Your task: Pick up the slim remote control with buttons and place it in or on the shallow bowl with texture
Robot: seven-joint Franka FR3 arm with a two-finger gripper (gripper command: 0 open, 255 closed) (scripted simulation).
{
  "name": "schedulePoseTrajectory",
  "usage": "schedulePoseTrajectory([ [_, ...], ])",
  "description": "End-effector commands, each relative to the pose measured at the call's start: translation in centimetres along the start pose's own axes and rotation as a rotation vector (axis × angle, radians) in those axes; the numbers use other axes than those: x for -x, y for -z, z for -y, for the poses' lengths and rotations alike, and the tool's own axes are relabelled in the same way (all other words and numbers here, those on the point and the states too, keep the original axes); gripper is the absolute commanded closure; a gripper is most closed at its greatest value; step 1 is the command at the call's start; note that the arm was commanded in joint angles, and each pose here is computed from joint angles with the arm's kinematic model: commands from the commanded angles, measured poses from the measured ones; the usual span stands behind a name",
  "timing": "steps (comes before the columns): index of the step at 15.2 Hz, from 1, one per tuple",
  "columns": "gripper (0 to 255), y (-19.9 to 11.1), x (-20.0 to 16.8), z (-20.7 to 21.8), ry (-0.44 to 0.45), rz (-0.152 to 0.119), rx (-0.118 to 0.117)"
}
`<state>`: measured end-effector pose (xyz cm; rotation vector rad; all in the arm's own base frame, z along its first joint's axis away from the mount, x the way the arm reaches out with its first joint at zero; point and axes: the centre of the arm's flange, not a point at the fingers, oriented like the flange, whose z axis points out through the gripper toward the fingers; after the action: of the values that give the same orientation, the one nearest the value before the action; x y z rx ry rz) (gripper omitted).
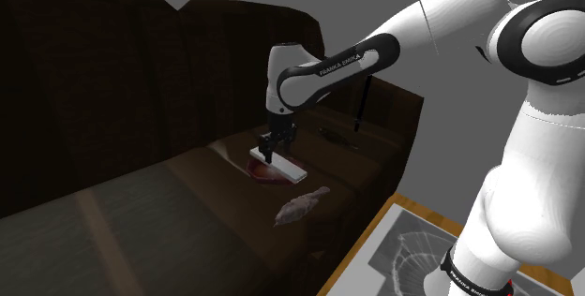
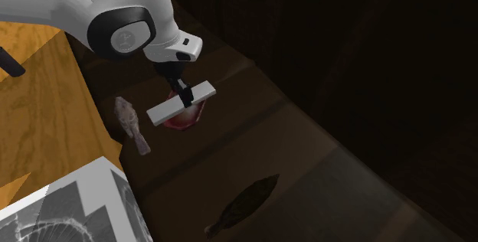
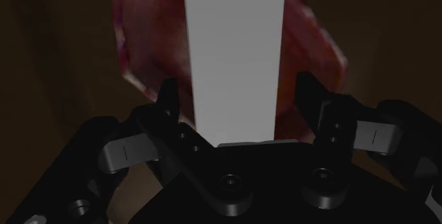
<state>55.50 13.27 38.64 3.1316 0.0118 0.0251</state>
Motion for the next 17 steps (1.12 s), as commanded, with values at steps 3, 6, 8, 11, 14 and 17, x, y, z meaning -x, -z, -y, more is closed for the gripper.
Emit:
schedulePoseTrajectory([
  [3,0,0.0,0.0,0.0,0.000,0.000,0.000],
  [6,0,1.3,0.0,0.0,0.000,0.000,0.000],
  [8,0,4.0,0.0,0.0,0.000,0.000,0.000],
  [11,0,5.0,0.0,0.0,0.000,0.000,0.000],
  [14,0,5.0,0.0,0.0,0.000,0.000,0.000],
  [17,0,5.0,0.0,0.0,0.000,0.000,0.000],
])
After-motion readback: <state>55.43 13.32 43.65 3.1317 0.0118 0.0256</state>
